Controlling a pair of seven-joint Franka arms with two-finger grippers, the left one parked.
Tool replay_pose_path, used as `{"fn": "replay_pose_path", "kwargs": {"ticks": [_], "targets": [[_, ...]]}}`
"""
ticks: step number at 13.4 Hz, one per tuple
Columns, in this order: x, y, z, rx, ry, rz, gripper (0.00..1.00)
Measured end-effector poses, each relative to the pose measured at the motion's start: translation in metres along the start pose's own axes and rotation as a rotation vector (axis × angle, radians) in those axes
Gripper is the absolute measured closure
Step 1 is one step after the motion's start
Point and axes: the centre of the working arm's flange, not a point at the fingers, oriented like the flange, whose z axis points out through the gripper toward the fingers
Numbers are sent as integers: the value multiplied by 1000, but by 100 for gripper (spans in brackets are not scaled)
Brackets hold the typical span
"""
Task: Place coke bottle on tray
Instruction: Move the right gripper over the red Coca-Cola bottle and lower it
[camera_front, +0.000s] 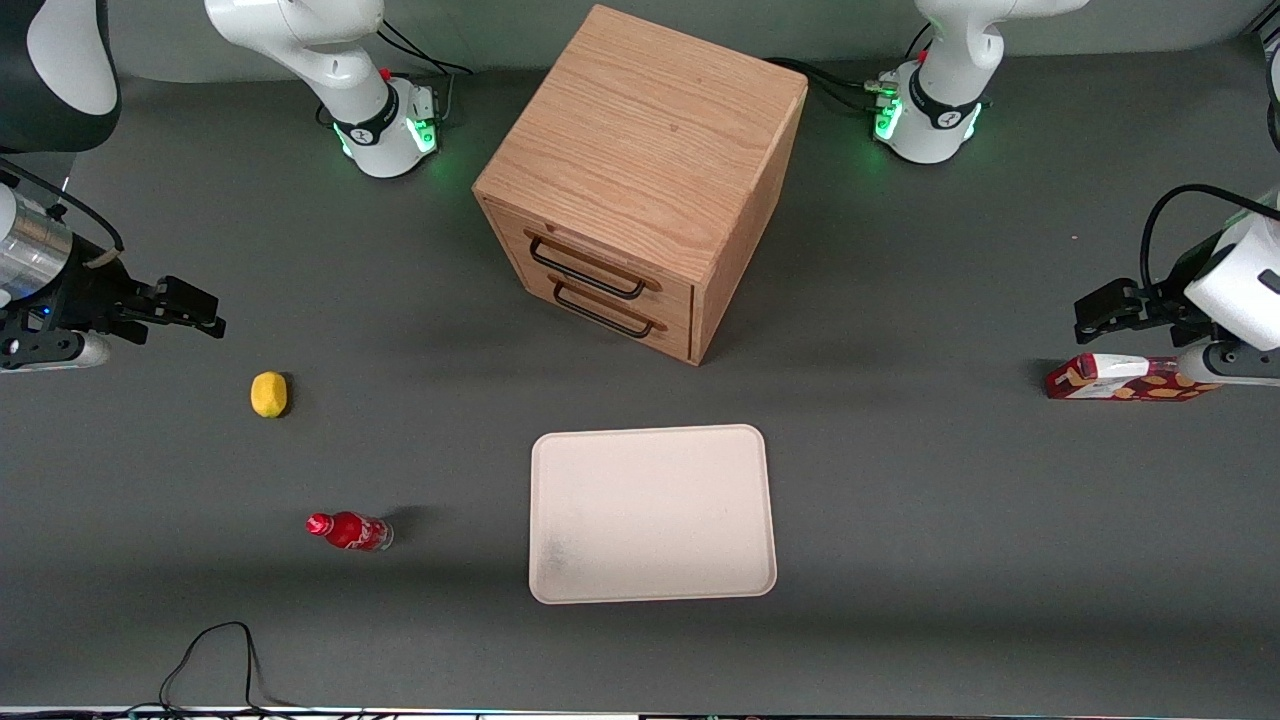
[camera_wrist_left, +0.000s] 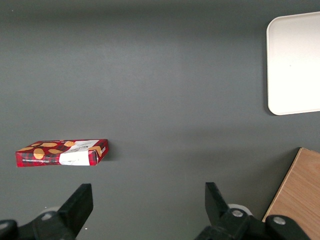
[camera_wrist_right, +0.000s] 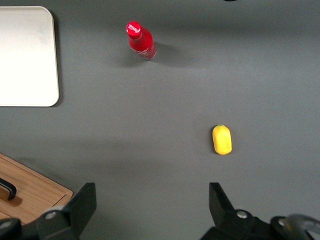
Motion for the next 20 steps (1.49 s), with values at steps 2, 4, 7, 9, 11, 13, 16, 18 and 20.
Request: {"fn": "replay_pose_path", "kwargs": {"ticks": [2,4,7,9,11,13,16,18,20], "targets": [[0,0,0,-4,1,-1,0],[0,0,-1,-5,2,-1,0],[1,-1,-2,-5,5,-3,0],[3,-2,-5,-5,11,-6,0],[7,-3,-6,-6,17,-7,0],[13,-10,-10,-7,27,-19,0],[36,-26,-16,-11,-3,-44,0],[64,-29,-13,-17,-48,-47,0],[96,-32,0,-23,-54,-49,0]]}}
